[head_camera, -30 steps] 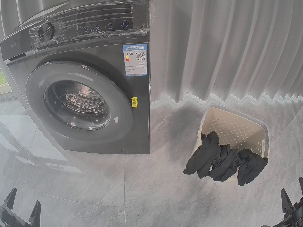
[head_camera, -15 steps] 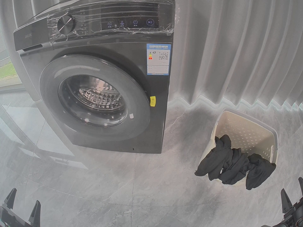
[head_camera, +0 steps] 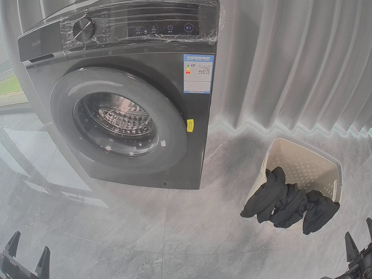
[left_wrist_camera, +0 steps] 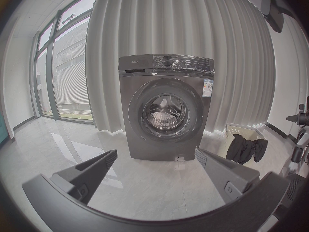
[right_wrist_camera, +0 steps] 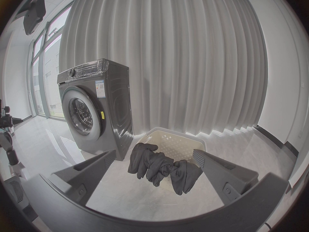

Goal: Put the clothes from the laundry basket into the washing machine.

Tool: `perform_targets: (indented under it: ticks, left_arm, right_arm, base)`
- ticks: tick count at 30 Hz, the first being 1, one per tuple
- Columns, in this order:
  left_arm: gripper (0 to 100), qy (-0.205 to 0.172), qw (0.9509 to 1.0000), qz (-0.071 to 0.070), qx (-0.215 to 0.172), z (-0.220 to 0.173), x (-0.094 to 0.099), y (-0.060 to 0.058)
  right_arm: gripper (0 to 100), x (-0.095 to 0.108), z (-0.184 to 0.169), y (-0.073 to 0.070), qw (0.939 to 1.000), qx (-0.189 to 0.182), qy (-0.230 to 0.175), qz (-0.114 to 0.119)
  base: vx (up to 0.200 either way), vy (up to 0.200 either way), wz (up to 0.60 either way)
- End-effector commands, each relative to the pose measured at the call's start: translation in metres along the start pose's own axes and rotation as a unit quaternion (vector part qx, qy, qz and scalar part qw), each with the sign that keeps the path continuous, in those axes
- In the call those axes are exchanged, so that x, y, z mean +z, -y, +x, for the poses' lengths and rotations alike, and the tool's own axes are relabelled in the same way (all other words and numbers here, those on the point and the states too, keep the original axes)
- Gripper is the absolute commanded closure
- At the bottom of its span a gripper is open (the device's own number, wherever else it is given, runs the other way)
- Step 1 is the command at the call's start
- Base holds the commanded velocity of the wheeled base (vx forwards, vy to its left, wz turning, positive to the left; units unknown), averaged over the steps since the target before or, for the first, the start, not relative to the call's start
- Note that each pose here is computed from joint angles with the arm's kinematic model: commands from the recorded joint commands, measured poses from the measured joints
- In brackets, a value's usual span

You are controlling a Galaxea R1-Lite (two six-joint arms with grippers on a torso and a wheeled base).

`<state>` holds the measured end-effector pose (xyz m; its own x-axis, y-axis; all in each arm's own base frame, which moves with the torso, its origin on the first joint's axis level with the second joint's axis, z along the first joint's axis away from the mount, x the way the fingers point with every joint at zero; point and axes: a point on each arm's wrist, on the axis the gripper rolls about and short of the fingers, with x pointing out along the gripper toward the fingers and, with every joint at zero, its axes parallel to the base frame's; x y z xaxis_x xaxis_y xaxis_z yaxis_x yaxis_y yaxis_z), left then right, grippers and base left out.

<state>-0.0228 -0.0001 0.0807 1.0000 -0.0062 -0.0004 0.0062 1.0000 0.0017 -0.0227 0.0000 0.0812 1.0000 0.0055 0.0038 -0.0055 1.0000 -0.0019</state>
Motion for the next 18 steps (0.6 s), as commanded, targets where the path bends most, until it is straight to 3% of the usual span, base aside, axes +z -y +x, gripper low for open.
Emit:
perform_targets:
  ticks: [1,15,18]
  left_arm:
    - [0,-0.001,1.0000,0.000,0.000,0.0000,-0.0054,0.0000]
    - [0,0.000,1.0000,-0.001,-0.001,0.0000,-0.0053,0.0000]
    - [0,0.000,1.0000,-0.003,0.001,0.0000,-0.0053,0.0000]
  right_arm:
    - [0,-0.0053,-0.0001,0.0000,1.0000,0.000,0.000,-0.001]
    - [0,-0.0053,-0.0001,0.0000,1.0000,0.000,0.000,-0.001]
    - [0,-0.0053,-0.0001,0.0000,1.0000,0.000,0.000,-0.001]
  base:
    - [0.000,0.000,-0.60]
    - [0.000,0.000,-0.04]
    - [-0.200,0.000,0.00]
